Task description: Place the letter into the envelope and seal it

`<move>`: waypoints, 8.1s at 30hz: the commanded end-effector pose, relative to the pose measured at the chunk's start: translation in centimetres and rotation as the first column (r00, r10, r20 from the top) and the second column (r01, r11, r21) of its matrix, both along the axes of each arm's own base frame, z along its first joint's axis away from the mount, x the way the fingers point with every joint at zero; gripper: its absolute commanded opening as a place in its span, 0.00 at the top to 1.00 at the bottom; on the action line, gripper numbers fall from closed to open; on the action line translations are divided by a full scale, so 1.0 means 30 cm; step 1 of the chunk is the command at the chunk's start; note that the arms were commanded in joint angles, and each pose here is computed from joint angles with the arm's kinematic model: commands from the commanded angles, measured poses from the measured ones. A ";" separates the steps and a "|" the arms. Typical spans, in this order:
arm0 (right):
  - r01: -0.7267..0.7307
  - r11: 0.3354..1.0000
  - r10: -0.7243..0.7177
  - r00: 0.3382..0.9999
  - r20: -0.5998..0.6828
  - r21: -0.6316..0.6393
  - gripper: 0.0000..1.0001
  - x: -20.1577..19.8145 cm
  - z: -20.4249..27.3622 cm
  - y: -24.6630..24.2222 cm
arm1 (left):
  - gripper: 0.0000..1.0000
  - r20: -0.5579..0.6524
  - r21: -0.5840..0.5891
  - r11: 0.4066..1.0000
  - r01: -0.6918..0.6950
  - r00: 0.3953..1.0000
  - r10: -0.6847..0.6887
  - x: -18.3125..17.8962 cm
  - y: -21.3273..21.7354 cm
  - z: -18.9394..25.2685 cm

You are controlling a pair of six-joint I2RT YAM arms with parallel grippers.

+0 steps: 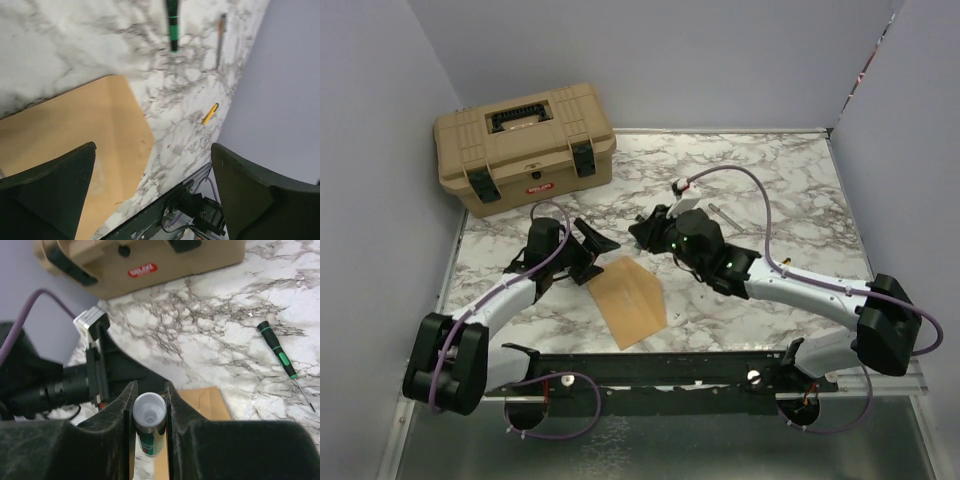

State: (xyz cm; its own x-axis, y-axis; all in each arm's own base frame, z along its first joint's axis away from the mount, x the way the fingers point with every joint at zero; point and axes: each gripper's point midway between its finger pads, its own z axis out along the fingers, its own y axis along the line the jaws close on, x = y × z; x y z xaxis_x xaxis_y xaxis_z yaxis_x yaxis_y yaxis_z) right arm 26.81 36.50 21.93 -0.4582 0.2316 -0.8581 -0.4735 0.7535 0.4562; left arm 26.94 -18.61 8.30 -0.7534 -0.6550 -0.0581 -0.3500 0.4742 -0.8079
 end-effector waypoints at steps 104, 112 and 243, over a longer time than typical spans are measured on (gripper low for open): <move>-0.096 0.995 0.096 0.983 -0.154 0.003 1.00 0.049 -0.055 -0.190 | 0.09 0.600 0.344 0.895 0.285 0.666 -0.443 -0.064 -0.003 0.504; 0.046 0.964 -0.058 0.998 -0.037 -0.264 0.99 -0.034 -0.225 -0.095 | 0.76 0.333 0.294 0.949 0.113 0.918 -0.213 -0.039 0.085 0.205; -0.307 0.713 0.035 0.913 -0.406 -0.631 1.00 -0.373 -0.612 -0.032 | 1.00 -0.223 0.334 0.939 0.084 0.975 -0.008 -0.079 0.132 -0.391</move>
State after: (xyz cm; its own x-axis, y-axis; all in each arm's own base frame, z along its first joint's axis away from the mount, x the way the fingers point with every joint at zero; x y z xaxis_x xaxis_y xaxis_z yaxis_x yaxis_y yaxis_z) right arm 18.14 37.54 5.25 -0.6719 -0.3697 -0.6417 -0.5152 0.8558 0.0463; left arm 27.84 -18.02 1.77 -0.8074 -0.5783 -0.1167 -0.3480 0.6266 -0.6974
